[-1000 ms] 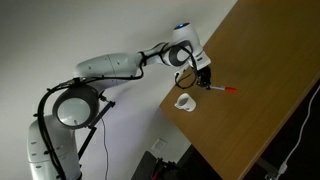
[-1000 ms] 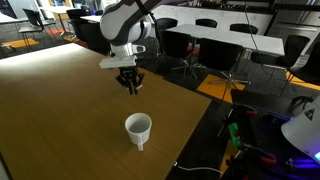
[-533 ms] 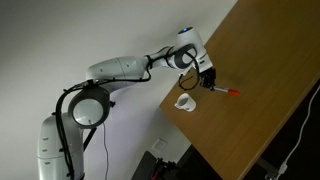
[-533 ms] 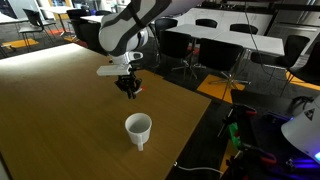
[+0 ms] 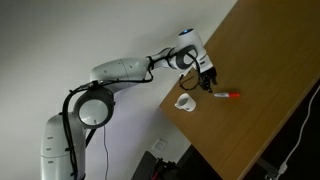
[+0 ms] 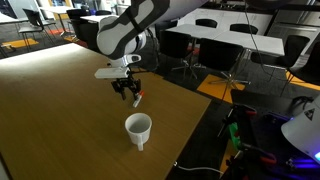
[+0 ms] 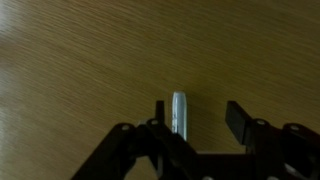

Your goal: Take the marker out of the mug and put it on the table

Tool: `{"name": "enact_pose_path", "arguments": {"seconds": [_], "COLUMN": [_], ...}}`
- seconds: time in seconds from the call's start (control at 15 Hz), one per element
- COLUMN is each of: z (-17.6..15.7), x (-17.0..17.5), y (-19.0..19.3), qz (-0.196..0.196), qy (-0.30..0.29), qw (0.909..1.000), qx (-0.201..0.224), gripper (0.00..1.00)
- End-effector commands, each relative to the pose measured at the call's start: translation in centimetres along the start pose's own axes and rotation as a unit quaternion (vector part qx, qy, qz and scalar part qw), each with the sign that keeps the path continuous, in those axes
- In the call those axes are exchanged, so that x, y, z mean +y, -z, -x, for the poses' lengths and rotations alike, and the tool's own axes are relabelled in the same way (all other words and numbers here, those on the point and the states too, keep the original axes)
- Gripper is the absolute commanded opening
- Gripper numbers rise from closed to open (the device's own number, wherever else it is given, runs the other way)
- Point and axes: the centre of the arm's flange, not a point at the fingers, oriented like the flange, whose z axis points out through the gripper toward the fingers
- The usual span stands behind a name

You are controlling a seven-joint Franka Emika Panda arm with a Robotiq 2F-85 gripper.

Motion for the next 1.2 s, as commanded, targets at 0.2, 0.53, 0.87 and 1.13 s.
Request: {"name": "enact_pose_path", "arguments": {"seconds": [0.2, 0.53, 0.87, 1.13], "z": [3.9, 5.8, 5.4, 5.2], "x": [6.5, 10.3, 7.4, 7.2], "y": [6.8, 11.8, 11.7, 10.6], "qz": [-0.003, -0.017, -0.015, -0.007], "qy": [0.044, 0.051, 0.051, 0.050], "qw": [0.9989, 0.9982, 0.9985, 0.9986], "qx": [0.014, 0.024, 0.016, 0.016], "gripper": [1.00, 1.00, 1.00, 1.00]}}
